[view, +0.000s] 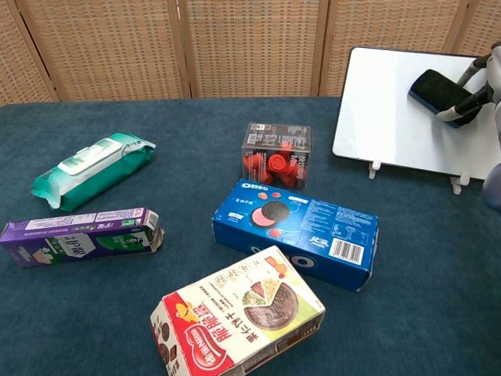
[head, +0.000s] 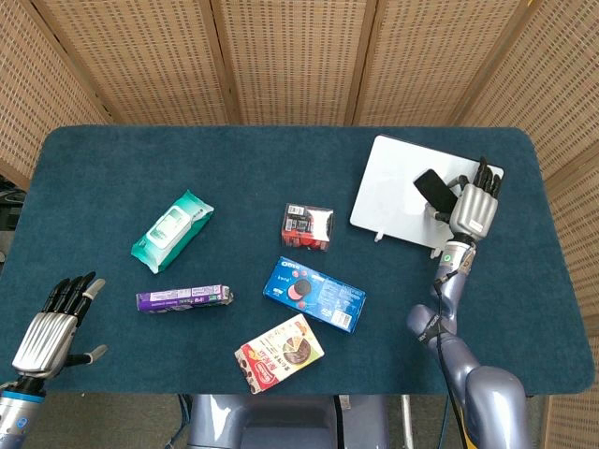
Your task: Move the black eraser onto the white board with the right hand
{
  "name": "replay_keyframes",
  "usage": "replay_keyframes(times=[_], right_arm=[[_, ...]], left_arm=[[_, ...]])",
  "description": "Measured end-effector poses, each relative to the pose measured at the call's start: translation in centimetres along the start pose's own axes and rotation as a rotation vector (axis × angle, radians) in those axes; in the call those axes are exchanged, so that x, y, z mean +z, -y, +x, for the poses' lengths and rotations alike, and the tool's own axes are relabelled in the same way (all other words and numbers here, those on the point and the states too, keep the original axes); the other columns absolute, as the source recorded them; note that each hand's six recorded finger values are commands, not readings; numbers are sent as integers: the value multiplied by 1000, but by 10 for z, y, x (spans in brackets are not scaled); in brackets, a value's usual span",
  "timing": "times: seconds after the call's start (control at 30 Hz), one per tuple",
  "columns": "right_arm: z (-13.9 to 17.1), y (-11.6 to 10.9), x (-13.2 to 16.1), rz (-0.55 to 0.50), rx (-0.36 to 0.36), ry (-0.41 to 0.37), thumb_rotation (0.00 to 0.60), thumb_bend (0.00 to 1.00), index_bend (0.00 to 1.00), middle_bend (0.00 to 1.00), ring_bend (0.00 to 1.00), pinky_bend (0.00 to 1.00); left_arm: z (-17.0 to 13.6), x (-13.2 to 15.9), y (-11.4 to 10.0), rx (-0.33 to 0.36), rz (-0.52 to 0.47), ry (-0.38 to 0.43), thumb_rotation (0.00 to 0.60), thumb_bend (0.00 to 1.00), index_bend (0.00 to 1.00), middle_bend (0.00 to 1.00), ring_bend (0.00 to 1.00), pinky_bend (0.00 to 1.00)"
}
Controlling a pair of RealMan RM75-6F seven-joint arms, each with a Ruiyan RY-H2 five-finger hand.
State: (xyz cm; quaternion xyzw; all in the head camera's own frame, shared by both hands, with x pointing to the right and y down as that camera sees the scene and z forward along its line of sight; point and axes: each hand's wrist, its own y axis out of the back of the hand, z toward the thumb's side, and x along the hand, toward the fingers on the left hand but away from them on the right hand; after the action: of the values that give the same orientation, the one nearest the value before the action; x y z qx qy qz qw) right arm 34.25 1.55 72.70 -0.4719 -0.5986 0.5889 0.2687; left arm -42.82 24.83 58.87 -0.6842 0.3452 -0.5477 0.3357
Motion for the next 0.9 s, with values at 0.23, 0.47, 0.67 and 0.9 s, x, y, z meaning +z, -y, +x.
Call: replay_keyframes(times=[0.23,0.47,0.67,0.9], right_arm=[[-1,0,-2,-4,5,3,600,0,406,0,0,0],[-1,1,-3,-10,9,1,600,0,392,0,0,0],[0,1,-2,-13,10,-2,600,0,382,0,0,0],[-1,0,-3,-20,3,-4,600,0,372,0,0,0]], left_arm=[[0,0,0,-1,0,-1,600,137,0,0,0,0],[0,0,0,-1,0,-1,600,137,0,0,0,0],[0,0,0,-1,0,-2,600,137,0,0,0,0],[0,0,0,-1,0,-1,600,137,0,0,0,0]])
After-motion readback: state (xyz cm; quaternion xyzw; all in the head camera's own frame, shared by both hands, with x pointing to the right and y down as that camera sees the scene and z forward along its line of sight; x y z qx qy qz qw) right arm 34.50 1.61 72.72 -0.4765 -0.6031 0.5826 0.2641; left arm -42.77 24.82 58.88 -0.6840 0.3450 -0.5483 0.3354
